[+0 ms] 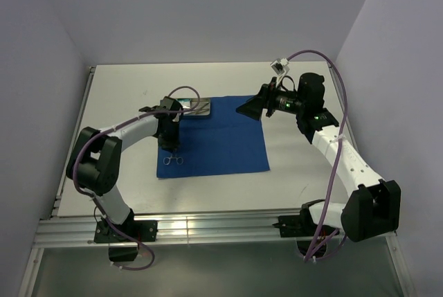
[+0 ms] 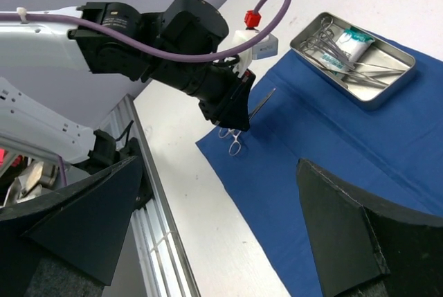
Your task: Open and lay out the surgical kit
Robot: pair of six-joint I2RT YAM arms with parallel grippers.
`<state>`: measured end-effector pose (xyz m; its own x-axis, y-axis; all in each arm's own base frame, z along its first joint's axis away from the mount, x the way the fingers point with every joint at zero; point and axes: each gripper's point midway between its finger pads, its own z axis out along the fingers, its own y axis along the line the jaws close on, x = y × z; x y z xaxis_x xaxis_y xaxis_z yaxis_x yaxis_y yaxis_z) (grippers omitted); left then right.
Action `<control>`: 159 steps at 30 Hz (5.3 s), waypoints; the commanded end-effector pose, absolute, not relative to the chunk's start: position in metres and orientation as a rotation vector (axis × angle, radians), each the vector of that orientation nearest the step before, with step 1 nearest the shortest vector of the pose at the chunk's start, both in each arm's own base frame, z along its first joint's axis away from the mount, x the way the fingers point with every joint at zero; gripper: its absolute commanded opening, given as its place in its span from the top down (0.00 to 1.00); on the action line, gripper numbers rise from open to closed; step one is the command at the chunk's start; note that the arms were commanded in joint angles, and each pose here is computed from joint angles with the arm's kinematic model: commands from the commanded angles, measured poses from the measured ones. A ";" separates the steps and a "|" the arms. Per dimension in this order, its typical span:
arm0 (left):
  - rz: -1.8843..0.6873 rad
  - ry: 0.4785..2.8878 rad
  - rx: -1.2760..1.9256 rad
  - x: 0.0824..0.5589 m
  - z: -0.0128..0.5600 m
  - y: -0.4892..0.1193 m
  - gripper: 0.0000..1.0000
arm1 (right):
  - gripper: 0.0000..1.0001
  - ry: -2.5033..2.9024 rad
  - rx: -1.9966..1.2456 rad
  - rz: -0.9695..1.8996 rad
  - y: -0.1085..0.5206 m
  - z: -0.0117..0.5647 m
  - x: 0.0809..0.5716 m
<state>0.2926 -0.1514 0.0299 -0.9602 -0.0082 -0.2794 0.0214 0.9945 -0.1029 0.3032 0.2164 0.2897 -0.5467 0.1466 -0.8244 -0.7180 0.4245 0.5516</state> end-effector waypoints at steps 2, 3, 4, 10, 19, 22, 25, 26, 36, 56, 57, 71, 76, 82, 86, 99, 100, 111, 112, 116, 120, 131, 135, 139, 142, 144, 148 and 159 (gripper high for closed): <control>-0.182 2.823 0.058 0.303 0.035 -0.155 1.00 | 0.00 1.764 -0.503 1.253 0.216 0.294 0.304; -0.179 2.825 0.062 0.303 0.034 -0.155 1.00 | 0.00 1.765 -0.498 1.257 0.216 0.295 0.304; -0.177 2.828 0.063 0.303 0.034 -0.154 1.00 | 0.00 1.766 -0.498 1.259 0.216 0.295 0.304; -0.160 2.852 0.050 0.303 0.027 -0.149 0.98 | 0.00 1.761 -0.505 1.268 0.217 0.296 0.304; -0.153 2.862 0.050 0.302 0.024 -0.147 0.88 | 0.00 1.755 -0.509 1.279 0.218 0.297 0.303; -0.147 2.868 0.043 0.301 0.024 -0.146 0.85 | 0.00 1.756 -0.507 1.280 0.218 0.297 0.303; -0.142 2.863 0.038 0.301 0.024 -0.145 0.86 | 0.00 1.751 -0.512 1.282 0.218 0.298 0.303; -0.140 2.860 0.028 0.302 0.026 -0.145 0.86 | 0.00 1.752 -0.512 1.284 0.219 0.298 0.303; -0.135 2.838 -0.016 0.307 0.035 -0.141 0.89 | 0.00 1.750 -0.513 1.293 0.219 0.297 0.301; -0.116 2.854 -0.035 0.308 0.029 -0.137 0.71 | 0.00 1.749 -0.516 1.300 0.220 0.297 0.301; -0.111 2.851 -0.036 0.309 0.030 -0.137 0.70 | 0.00 1.747 -0.518 1.300 0.221 0.298 0.300; -0.238 2.683 0.012 0.331 0.084 -0.154 0.65 | 0.00 1.750 -0.521 1.283 0.220 0.297 0.301; -0.422 2.367 0.379 0.350 0.176 -0.181 0.63 | 0.00 1.773 -0.533 1.244 0.216 0.290 0.302; -0.451 2.157 0.806 0.395 0.211 -0.188 0.73 | 0.00 1.800 -0.516 1.197 0.210 0.284 0.309; -0.606 2.001 1.055 0.420 0.218 -0.198 0.78 | 0.00 1.796 -0.518 1.196 0.209 0.285 0.310; -0.668 1.777 1.521 0.476 0.138 -0.159 0.73 | 0.00 1.807 -0.515 1.221 0.209 0.278 0.308; -0.619 1.756 1.531 0.485 0.135 -0.157 0.73 | 0.00 1.804 -0.514 1.224 0.210 0.278 0.309; -0.541 1.738 1.620 0.489 0.100 -0.148 0.77 | 0.00 1.816 -0.513 1.232 0.210 0.273 0.308; -0.546 1.743 1.618 0.486 0.098 -0.149 0.76 | 0.00 1.815 -0.513 1.233 0.210 0.272 0.308; -0.527 1.743 1.637 0.484 0.092 -0.147 0.76 | 0.00 1.818 -0.512 1.237 0.210 0.271 0.309; -0.537 1.755 1.654 0.484 0.084 -0.147 0.75 | 0.00 1.816 -0.513 1.236 0.210 0.272 0.310; -0.529 1.752 1.694 0.487 0.068 -0.153 0.71 | 0.00 1.824 -0.509 1.239 0.210 0.268 0.311; -0.536 1.771 1.698 0.487 0.059 -0.154 0.71 | 0.00 1.826 -0.511 1.244 0.211 0.268 0.312; -0.527 1.787 1.694 0.491 0.053 -0.152 0.70 | 0.00 1.827 -0.509 1.243 0.211 0.267 0.312; -0.516 1.792 1.688 0.493 0.050 -0.152 0.70 | 0.00 1.830 -0.506 1.243 0.210 0.266 0.313; -0.509 1.798 1.689 0.494 0.047 -0.151 0.70 | 0.00 1.829 -0.505 1.244 0.210 0.266 0.313; -0.501 1.803 1.686 0.496 0.045 -0.150 0.70 | 0.00 1.827 -0.507 1.245 0.211 0.267 0.314; -0.451 1.786 1.726 0.493 0.037 -0.152 0.72 | 0.00 1.829 -0.500 1.253 0.211 0.266 0.315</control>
<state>0.4903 -0.1490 0.0383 -0.0103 0.7604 -0.6493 0.9854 0.1181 0.1227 0.3103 0.2114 0.2588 -0.5956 0.1197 -0.7943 -0.6889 0.4324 0.5818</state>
